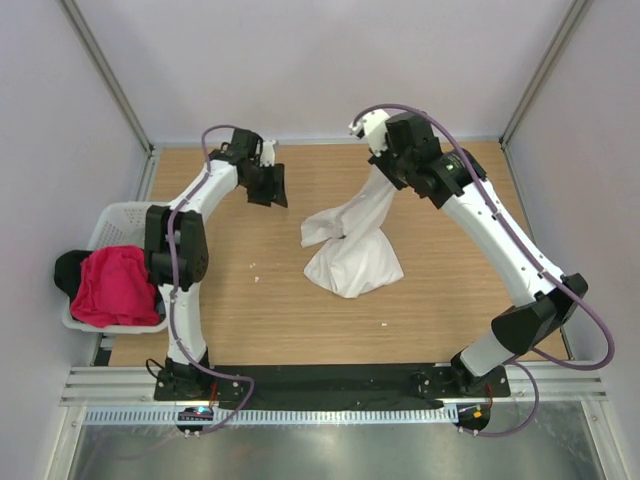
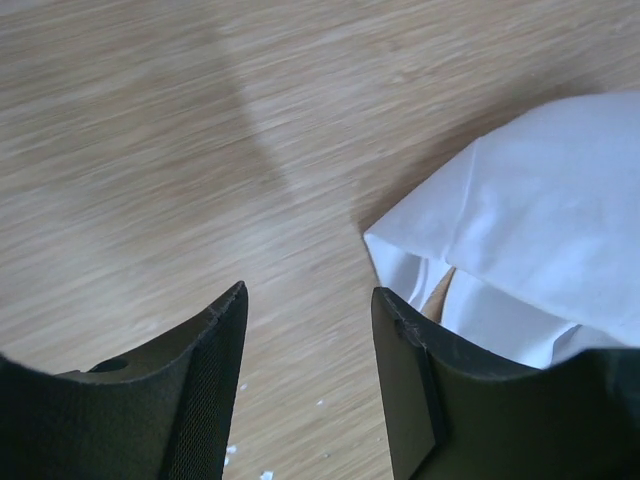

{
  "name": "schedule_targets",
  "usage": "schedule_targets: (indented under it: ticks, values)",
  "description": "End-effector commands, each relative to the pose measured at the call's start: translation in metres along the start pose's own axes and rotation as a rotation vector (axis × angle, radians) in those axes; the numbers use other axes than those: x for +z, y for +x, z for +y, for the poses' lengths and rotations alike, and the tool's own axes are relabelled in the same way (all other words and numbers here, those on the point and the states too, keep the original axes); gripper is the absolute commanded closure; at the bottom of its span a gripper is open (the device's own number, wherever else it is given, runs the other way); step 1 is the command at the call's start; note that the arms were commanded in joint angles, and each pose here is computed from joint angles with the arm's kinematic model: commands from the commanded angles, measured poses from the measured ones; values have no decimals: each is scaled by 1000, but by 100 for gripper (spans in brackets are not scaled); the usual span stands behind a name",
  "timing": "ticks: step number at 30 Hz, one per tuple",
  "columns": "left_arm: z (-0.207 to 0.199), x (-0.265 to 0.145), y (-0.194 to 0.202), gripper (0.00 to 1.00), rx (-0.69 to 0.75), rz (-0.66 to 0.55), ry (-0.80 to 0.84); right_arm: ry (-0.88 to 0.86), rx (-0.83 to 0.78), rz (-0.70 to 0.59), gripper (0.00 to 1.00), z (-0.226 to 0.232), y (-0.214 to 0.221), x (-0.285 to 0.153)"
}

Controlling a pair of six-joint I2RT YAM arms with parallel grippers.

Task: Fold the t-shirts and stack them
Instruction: Flatten the tshirt out

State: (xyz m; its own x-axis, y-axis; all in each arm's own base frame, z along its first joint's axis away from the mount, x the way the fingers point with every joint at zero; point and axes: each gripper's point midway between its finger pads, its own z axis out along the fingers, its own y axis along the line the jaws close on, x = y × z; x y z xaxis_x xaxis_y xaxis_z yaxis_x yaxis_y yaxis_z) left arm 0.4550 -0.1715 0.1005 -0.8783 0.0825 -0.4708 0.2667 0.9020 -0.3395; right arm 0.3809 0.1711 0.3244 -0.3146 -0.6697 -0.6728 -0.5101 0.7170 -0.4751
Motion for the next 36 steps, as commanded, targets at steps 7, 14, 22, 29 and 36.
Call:
schedule_targets:
  ticks: [7,14,22,29,36]
  values:
    - [-67,24,40,48,26,182,286,79,68,101,99,-29,56,1]
    - [-78,43,60,53,-7,259,329,87,84,130,99,-32,68,6]
    - [-73,54,63,56,-29,279,315,99,100,136,99,-37,71,7]
    - [-72,66,67,58,-38,290,311,93,105,142,99,-37,73,13]
    - [-80,79,57,80,7,276,319,92,108,149,99,-37,75,16]
